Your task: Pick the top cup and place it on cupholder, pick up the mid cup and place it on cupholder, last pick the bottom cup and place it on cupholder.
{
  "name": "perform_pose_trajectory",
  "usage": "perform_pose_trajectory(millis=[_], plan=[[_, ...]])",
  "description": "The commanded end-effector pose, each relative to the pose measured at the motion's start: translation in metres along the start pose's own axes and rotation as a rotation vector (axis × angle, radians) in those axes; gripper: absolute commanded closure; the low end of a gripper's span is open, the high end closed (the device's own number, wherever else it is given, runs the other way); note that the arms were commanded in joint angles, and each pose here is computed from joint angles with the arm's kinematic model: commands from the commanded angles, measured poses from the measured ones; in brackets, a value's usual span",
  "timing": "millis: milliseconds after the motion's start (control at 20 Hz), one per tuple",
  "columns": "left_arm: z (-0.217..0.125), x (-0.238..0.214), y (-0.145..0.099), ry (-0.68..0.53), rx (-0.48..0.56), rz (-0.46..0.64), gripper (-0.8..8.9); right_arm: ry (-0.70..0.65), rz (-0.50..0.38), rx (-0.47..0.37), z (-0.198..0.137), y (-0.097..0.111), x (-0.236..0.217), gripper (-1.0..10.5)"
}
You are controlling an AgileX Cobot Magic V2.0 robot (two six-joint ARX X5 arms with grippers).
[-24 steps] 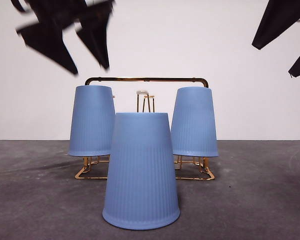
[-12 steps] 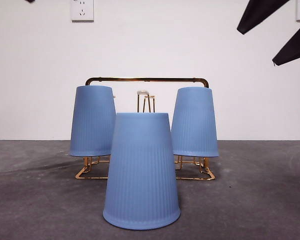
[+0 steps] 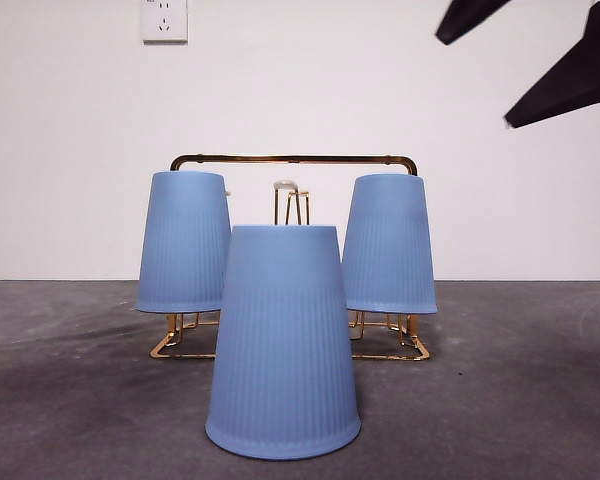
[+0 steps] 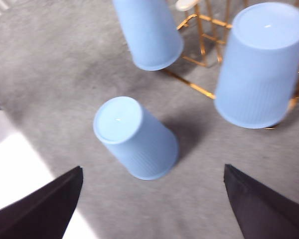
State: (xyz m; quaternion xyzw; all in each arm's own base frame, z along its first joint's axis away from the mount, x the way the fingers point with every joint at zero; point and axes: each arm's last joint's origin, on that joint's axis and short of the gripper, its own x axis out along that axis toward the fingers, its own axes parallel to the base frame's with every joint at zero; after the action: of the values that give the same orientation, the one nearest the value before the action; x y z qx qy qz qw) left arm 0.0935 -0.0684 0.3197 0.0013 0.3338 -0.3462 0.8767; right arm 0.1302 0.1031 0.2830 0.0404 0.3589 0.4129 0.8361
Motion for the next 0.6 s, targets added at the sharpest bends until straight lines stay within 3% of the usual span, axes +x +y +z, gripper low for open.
perform_pose_trajectory(millis=[50,350,600], plan=[[0.003,-0.002,-0.002,-0.018,-0.001,-0.015,4.63,0.002,0.048,-0.001,0.007,0.006,0.006,5.0],[0.003,-0.002,-0.002,-0.017,-0.001,-0.015,4.63,0.094,0.098,-0.047,0.035,0.023,0.038,5.0],[0.003,-0.002,-0.002,-0.018,-0.001,-0.015,4.63,0.187,0.072,-0.127,0.052,0.036,0.079,4.8]])
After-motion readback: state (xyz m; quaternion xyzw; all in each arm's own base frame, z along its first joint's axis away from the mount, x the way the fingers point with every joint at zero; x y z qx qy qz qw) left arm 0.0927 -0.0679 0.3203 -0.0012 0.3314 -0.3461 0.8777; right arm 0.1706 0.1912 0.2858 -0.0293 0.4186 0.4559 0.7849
